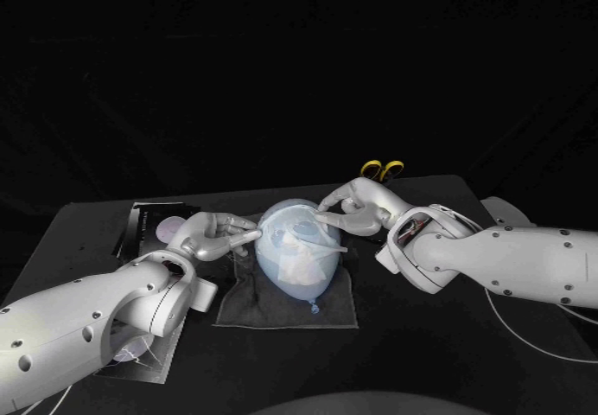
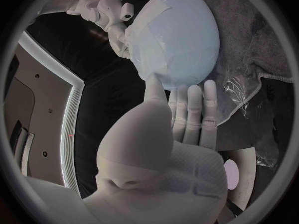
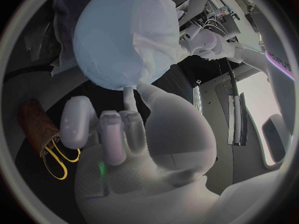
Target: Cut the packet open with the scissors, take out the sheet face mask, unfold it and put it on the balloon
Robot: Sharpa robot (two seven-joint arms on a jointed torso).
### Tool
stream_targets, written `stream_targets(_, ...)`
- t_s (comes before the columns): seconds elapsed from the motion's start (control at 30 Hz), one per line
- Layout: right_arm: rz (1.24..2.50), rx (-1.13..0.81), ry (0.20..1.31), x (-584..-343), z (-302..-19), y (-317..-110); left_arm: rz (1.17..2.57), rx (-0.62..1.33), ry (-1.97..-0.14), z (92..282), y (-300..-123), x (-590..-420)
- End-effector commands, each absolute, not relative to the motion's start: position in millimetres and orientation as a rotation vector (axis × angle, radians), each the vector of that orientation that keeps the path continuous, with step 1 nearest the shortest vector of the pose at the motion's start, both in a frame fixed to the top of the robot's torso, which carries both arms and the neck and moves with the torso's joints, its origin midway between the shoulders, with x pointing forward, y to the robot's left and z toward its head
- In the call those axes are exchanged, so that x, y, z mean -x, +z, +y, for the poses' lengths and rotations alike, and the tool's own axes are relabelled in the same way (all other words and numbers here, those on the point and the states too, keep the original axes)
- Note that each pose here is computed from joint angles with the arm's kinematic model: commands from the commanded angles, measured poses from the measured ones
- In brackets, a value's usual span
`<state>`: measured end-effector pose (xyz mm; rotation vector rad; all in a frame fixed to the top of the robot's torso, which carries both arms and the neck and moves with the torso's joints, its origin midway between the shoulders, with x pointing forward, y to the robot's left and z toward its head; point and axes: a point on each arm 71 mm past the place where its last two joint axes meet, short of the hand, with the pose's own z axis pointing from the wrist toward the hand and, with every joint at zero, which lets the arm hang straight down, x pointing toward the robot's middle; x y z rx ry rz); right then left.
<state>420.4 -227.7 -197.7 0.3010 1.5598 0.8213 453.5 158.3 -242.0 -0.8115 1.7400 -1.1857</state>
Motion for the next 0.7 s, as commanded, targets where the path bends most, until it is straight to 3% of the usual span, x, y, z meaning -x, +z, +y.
stream_targets(0.03,1.529,-0.175,0.812,-417.0,-222.0,-196.8,1.743,0.799,-1.204,155.5,-240.4,-453.1)
stream_targets(0.7,1.383,-0.223,0.84,-413.4,-220.6,-187.6,1.745,0.8,-1.204,155.8,-240.4,-452.8)
